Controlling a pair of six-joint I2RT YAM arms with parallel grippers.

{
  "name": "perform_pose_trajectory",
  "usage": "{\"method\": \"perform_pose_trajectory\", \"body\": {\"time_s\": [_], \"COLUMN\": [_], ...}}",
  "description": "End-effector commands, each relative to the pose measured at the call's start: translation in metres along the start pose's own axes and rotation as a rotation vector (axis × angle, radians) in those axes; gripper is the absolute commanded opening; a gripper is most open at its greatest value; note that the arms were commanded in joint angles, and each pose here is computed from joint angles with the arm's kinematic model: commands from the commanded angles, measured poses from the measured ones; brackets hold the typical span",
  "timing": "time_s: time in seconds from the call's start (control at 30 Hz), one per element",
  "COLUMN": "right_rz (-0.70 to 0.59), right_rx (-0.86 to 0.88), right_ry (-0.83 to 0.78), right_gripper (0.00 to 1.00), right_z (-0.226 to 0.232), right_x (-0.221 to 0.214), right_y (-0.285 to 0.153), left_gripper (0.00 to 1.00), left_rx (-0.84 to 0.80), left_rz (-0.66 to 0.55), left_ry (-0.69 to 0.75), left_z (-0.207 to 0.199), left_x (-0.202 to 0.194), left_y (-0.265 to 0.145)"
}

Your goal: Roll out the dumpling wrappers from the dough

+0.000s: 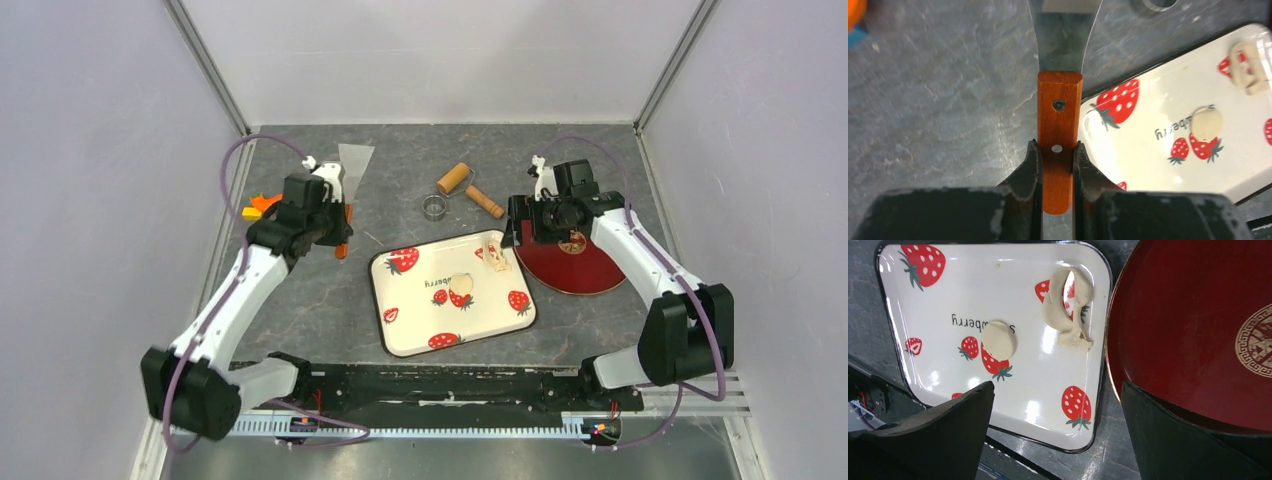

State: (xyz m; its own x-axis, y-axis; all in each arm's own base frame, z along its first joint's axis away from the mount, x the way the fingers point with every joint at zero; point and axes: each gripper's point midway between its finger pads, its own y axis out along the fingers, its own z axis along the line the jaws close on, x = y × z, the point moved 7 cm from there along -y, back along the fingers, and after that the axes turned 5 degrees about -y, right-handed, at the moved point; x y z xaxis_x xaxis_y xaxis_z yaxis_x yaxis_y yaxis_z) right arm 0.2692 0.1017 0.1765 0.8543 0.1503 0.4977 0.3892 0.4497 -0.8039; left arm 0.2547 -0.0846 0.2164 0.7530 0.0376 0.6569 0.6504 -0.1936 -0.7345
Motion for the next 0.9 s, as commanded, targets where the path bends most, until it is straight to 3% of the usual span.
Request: {"method": "perform_pose_trajectory", "body": {"time_s": [0.0, 0.13, 0.2, 0.43, 0.53, 0.7, 0.87], "right_rz": [-0.133, -0.165, -0.17, -0.178, -0.181, -0.199, -0.207], "right_rx": [-0.039, -0.025, 0.007, 0.135, 0.193, 0.322, 0.43], "right_ry": [-0.033, -0.046, -0.056, -0.088, -0.093, -0.082, -0.058], "right_gripper": [0.98, 0.98, 0.98, 0.98, 0.98, 0.98, 0.98], "right_z": [0.004, 0.006, 0.01, 0.023, 0.028, 0.042, 0.054], "right_x": [0.028, 0.037, 0.04, 0.045, 0.046, 0.046, 0.041], "right_y": [-0.03, -0.037, -0.039, -0.04, -0.04, -0.038, -0.032], "left_gripper": [0.02, 0.02, 0.02, 0.02, 0.02, 0.02, 0.02], "left_rx": [-0.162, -0.317, -0.356, -0.623, -0.638, -0.664, -0.622], "left_rz": [-0.276, -0.429, -0.441, -0.207, -0.143, -0.107, -0.036], "left_ry": [0.11, 0.284, 0.335, 0.621, 0.641, 0.841, 0.882], "left_z": [-0.01, -0.018, -0.02, -0.031, -0.037, -0.059, -0.073], "left_x": [0.016, 0.004, -0.004, -0.049, -0.059, -0.079, -0.084], "left_y": [-0.021, -0.029, -0.029, -0.015, -0.01, -0.002, 0.007]}}
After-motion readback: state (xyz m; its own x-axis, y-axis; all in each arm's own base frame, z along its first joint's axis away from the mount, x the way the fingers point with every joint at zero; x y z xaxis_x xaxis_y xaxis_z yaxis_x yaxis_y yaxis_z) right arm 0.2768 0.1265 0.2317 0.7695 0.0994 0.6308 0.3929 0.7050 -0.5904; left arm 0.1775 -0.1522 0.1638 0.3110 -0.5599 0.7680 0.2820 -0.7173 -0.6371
